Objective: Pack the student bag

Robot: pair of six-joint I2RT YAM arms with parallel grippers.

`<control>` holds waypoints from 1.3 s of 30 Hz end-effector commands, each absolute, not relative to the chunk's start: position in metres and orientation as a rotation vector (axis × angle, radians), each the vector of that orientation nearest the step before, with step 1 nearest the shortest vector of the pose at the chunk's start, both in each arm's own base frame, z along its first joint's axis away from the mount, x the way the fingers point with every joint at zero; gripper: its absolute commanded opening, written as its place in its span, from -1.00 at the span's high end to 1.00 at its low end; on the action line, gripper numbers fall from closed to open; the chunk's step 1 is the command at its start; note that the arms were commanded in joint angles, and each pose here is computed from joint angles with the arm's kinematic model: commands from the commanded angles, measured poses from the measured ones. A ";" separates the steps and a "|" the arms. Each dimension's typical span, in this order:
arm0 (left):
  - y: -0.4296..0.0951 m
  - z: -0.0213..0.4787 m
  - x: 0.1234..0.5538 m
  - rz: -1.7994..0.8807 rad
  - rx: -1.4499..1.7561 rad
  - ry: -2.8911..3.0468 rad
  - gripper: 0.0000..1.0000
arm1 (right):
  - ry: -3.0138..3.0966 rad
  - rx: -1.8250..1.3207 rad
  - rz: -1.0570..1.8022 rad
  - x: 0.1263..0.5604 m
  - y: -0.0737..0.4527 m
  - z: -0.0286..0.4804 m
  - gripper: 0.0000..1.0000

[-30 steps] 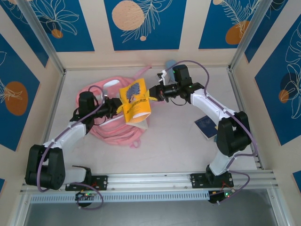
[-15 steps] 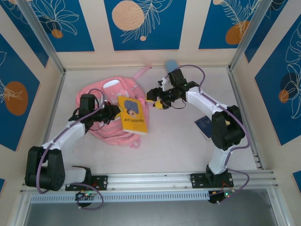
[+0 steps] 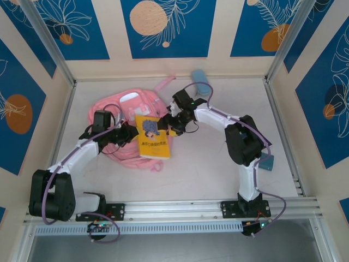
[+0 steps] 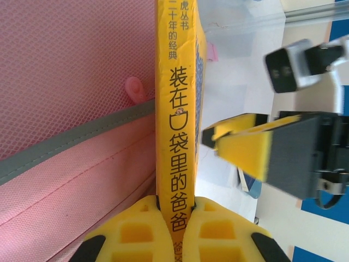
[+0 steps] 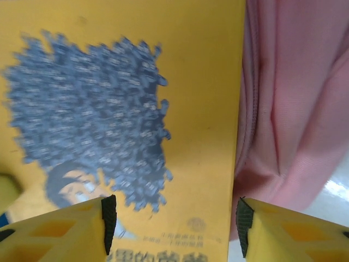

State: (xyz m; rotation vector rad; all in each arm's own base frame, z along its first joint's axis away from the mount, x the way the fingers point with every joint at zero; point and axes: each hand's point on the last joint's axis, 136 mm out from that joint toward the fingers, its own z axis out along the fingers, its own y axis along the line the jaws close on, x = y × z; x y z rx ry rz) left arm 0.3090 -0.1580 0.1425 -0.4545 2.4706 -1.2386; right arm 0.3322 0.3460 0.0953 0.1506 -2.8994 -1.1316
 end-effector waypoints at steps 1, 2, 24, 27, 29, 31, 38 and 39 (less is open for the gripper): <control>-0.160 0.148 0.312 -1.264 -0.414 2.468 0.78 | -2.836 0.166 -1.131 0.324 0.355 0.086 -0.18; -0.162 0.147 0.312 -1.276 -0.409 2.470 0.66 | -2.821 0.175 -1.141 0.322 0.359 0.084 -0.15; -0.173 0.172 0.329 -1.216 -0.283 2.443 1.00 | -2.882 0.020 -1.354 0.329 0.336 0.134 -0.11; -0.170 0.207 0.333 -1.222 -0.287 2.331 1.00 | -2.915 -0.117 -1.450 0.329 0.314 0.155 -0.33; -0.167 0.233 0.337 -1.236 -0.310 2.243 1.00 | -2.884 -0.196 -1.561 0.327 0.304 0.168 -0.48; -0.165 0.258 0.341 -1.257 -0.344 2.149 1.00 | -2.817 -0.260 -1.709 0.322 0.298 0.185 -0.61; -0.152 0.325 0.360 -1.376 -0.511 1.838 1.00 | -2.544 -0.427 -2.128 0.311 0.301 0.230 -0.95; -0.152 0.329 0.362 -1.392 -0.534 1.809 1.00 | -2.513 -0.438 -2.167 0.310 0.303 0.235 -0.99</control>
